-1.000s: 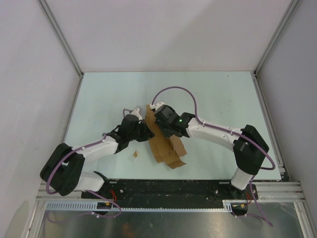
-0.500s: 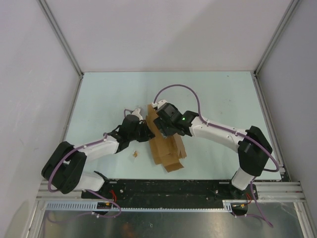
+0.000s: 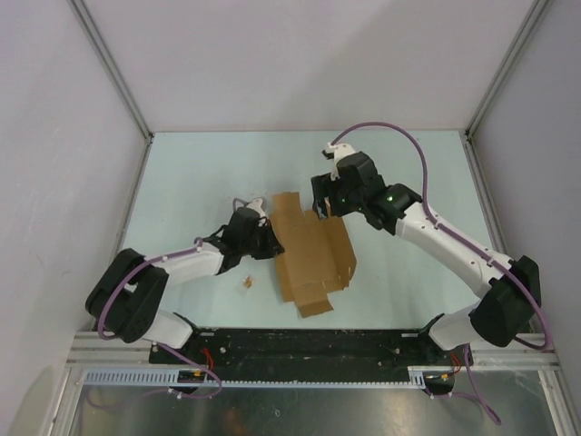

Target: Fold the paper box

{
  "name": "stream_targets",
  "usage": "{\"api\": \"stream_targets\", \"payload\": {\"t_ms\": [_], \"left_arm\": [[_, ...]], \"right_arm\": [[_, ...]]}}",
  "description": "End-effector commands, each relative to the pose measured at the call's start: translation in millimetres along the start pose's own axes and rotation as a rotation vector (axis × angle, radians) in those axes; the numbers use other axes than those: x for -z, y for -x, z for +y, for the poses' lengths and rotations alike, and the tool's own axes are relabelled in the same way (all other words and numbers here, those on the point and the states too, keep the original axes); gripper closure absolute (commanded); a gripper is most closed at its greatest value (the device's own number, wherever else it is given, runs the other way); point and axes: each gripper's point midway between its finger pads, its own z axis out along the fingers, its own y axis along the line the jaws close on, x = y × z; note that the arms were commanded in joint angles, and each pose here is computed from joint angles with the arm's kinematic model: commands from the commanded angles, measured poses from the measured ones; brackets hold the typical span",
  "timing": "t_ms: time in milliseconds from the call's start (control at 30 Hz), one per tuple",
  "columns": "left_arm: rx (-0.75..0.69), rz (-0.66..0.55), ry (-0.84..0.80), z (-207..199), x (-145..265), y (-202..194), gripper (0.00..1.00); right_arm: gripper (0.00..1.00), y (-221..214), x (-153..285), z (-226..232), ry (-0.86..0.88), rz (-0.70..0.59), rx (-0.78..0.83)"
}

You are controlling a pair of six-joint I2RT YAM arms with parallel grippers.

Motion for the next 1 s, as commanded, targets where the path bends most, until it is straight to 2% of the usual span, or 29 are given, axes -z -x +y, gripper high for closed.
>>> {"api": "stream_targets", "payload": {"t_ms": [0, 100, 200, 300, 400, 433, 467, 533, 700, 967], "left_arm": [[-0.077, 0.011, -0.011, -7, -3, 17, 0.83], [-0.092, 0.033, 0.003, -6, -6, 21, 0.81], [-0.105, 0.056, 0.017, -5, -8, 22, 0.80], [-0.121, 0.072, 0.033, -3, -11, 25, 0.78], [-0.149, 0.087, 0.073, 3, -12, 30, 0.74], [-0.169, 0.079, 0.078, 1, -13, 36, 0.73], [-0.177, 0.092, 0.095, 5, -12, 35, 0.72], [-0.195, 0.091, 0.124, 8, -12, 42, 0.71], [-0.201, 0.099, 0.129, 7, -14, 45, 0.69], [-0.201, 0.127, 0.126, 7, -18, 41, 0.65]], "right_arm": [[0.26, -6, -5, -16, -0.036, 0.026, -0.024], [0.29, -7, -8, -15, -0.027, 0.032, -0.023], [0.34, -2, -7, 3, 0.069, 0.012, -0.009], [0.45, -6, -14, 10, 0.104, 0.023, -0.003], [0.64, -35, -41, -3, 0.044, 0.114, -0.006], [0.78, -44, -50, -7, 0.024, 0.141, -0.012], [0.83, -65, -65, -12, 0.004, 0.201, -0.018], [0.92, -78, -79, -19, -0.035, 0.214, -0.037], [0.96, -116, -104, -30, -0.079, 0.283, -0.083], [0.97, -139, -115, -43, -0.151, 0.321, -0.076]]}}
